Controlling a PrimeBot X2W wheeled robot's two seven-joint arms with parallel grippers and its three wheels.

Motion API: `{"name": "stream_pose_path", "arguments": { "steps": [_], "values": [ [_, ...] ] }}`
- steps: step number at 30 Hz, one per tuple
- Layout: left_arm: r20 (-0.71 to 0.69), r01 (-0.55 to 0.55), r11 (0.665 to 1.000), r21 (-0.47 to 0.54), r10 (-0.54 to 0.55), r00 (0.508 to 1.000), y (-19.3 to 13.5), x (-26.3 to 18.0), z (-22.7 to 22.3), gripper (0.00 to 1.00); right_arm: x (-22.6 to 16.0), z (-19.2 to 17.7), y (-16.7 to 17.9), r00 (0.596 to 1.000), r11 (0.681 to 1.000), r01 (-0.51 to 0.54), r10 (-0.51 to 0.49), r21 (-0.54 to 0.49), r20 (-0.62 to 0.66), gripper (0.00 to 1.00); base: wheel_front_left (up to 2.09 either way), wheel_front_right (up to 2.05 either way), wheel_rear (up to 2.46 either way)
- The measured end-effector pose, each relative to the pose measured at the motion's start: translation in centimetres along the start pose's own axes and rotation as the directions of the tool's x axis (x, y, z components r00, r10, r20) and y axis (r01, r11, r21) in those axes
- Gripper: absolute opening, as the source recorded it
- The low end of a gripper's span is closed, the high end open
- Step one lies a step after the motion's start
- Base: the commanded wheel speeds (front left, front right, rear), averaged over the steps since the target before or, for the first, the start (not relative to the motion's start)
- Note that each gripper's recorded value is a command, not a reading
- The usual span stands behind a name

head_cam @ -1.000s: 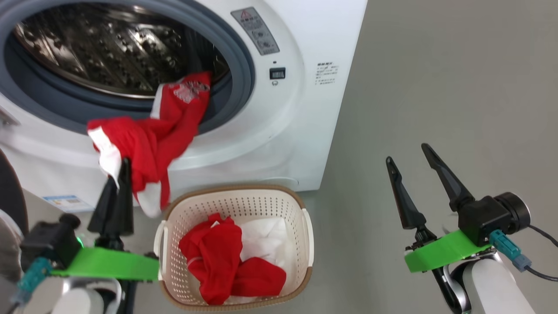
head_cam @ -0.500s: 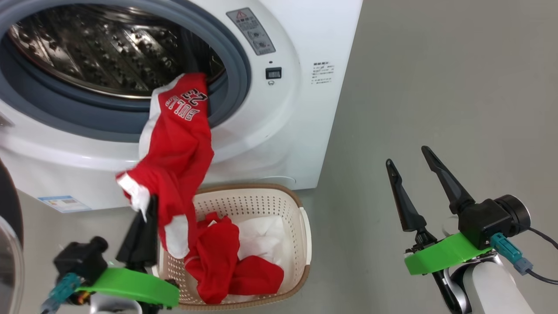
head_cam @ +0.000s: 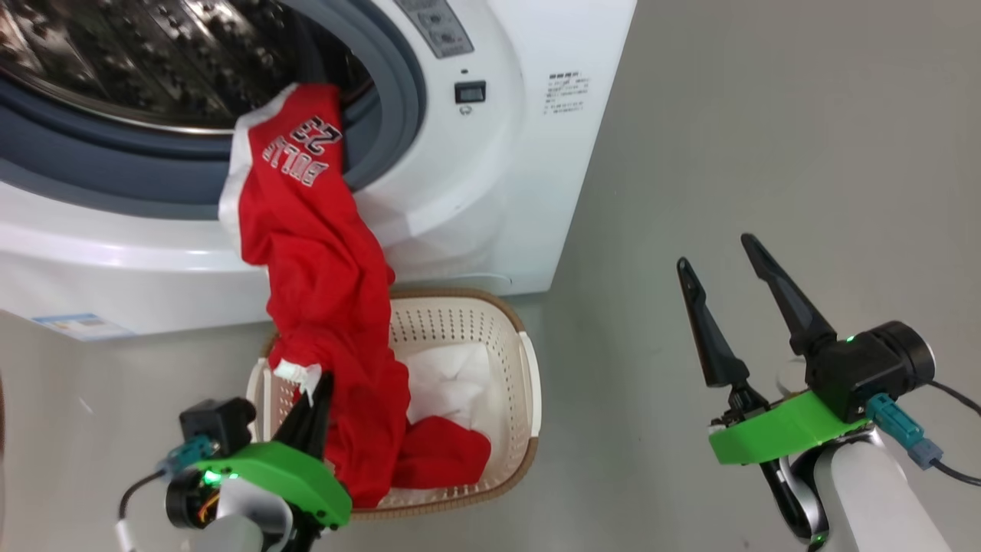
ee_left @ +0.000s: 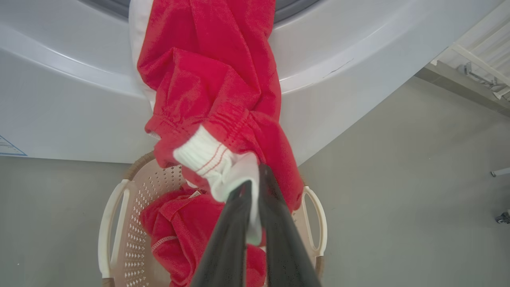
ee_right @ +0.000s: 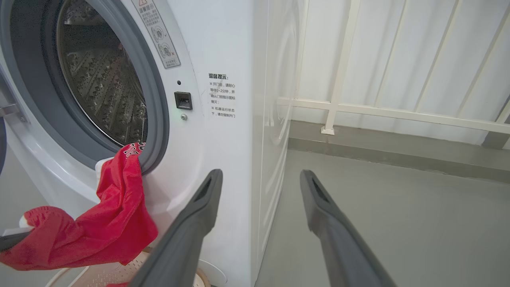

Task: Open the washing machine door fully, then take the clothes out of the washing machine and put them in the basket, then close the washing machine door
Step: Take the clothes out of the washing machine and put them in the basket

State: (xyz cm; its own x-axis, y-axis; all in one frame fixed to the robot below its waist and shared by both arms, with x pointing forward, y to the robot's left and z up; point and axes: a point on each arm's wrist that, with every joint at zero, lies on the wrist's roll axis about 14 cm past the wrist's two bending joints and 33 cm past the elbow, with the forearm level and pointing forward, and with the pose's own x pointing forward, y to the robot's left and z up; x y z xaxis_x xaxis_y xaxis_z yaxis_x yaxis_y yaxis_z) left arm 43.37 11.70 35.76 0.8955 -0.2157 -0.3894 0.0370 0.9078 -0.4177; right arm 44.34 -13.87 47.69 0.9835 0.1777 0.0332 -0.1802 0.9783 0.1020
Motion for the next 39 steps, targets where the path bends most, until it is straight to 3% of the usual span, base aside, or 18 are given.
{"name": "stream_pose_path", "arguments": {
  "steps": [16, 39],
  "values": [
    [-0.293, -0.070, 0.997, 0.013, 0.071, 0.954, 2.4, 2.5, -8.9, 0.00, 1.8, -3.4, -1.4, 0.998, 1.000, 0.022, -0.021, 0.002, -0.066, 1.00, 0.00, 0.00, 0.00],
    [-0.456, -0.146, 0.989, -0.010, 0.125, 0.881, 4.7, 3.6, -14.7, 0.00, 4.1, -8.4, -1.4, 0.989, 1.000, -0.002, 0.002, -0.002, -0.147, 1.00, 0.00, 0.00, 0.00]
  ]
}}
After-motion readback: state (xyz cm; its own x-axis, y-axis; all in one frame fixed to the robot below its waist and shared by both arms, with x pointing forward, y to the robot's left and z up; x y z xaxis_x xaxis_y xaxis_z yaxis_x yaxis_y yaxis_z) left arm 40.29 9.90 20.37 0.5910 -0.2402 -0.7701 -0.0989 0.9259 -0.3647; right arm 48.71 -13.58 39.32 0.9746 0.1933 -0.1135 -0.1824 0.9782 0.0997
